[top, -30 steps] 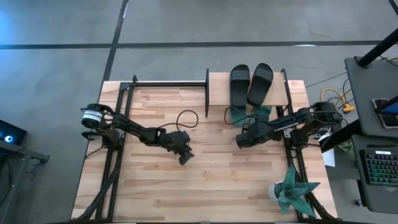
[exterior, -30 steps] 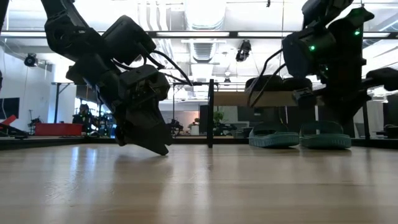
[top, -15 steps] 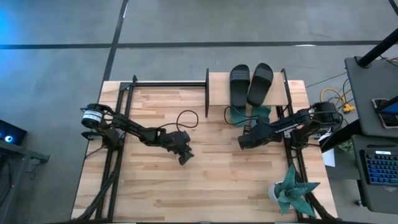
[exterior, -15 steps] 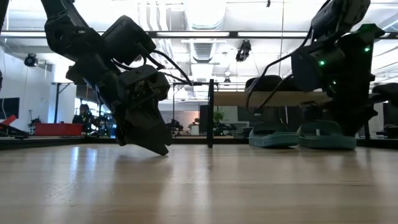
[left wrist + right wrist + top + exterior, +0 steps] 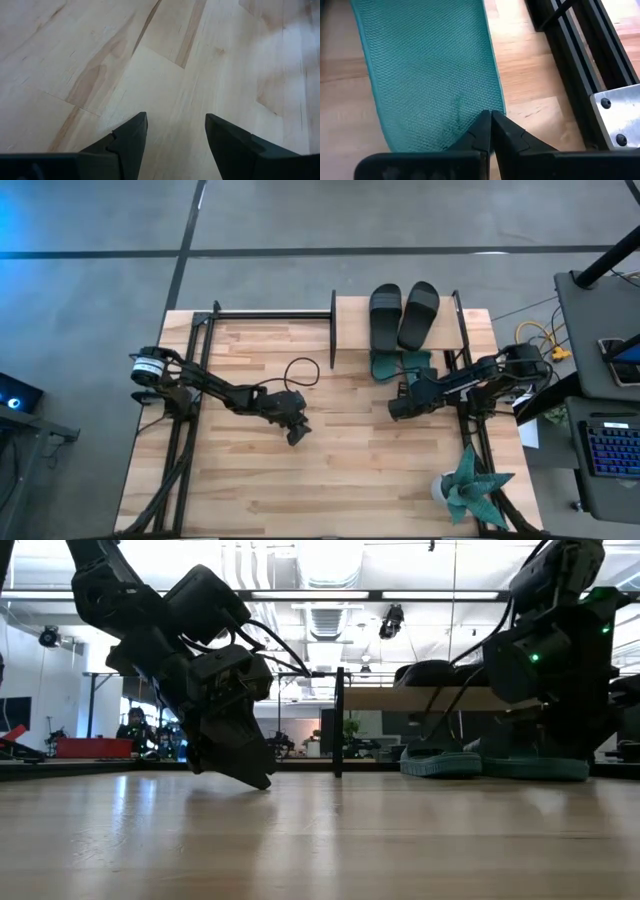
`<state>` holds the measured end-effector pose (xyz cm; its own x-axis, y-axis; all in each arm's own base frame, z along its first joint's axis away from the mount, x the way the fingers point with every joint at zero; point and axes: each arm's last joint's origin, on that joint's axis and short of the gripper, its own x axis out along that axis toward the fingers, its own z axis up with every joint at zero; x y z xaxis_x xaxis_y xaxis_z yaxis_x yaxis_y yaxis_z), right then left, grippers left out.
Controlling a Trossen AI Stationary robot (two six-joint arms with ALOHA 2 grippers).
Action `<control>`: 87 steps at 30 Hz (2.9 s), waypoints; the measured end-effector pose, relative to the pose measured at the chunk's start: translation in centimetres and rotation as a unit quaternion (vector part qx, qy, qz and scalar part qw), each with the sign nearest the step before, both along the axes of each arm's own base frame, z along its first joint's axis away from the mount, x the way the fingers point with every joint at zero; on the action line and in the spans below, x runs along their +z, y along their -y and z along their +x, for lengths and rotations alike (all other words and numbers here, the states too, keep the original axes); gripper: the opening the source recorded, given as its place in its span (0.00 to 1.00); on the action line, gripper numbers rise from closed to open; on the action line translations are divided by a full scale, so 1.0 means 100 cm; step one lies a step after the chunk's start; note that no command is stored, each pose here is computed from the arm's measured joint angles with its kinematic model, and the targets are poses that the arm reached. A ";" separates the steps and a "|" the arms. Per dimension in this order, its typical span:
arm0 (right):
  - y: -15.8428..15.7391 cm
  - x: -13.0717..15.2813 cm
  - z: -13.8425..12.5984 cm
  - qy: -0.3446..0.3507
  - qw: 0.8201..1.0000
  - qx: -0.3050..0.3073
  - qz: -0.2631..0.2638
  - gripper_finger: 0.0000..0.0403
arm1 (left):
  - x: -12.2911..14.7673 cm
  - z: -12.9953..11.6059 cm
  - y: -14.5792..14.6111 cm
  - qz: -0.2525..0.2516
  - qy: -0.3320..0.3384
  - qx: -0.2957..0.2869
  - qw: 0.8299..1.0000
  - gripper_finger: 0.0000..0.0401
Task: Pick and place slides into the shelf
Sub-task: Adjust the green slippers under the shelf
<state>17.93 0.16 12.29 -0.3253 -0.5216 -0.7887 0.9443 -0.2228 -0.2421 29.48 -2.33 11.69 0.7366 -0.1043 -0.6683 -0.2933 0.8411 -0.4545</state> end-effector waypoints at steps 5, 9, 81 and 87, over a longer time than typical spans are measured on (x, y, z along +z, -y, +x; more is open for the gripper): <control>0.005 0.001 0.002 -0.004 1.000 0.010 -0.010 0.02 | 0.000 0.000 0.000 -0.001 0.000 0.001 1.000 0.48; 0.014 0.003 0.004 -0.013 0.999 0.020 -0.028 0.02 | 0.000 0.000 0.000 -0.001 0.000 0.001 1.000 0.48; 0.014 0.012 0.001 -0.034 0.987 0.023 0.156 0.02 | 0.001 0.001 -0.001 0.004 0.004 0.012 1.000 0.48; 0.025 0.011 0.004 -0.023 0.988 0.028 0.148 0.02 | 0.001 0.001 -0.001 0.004 0.004 0.012 1.000 0.48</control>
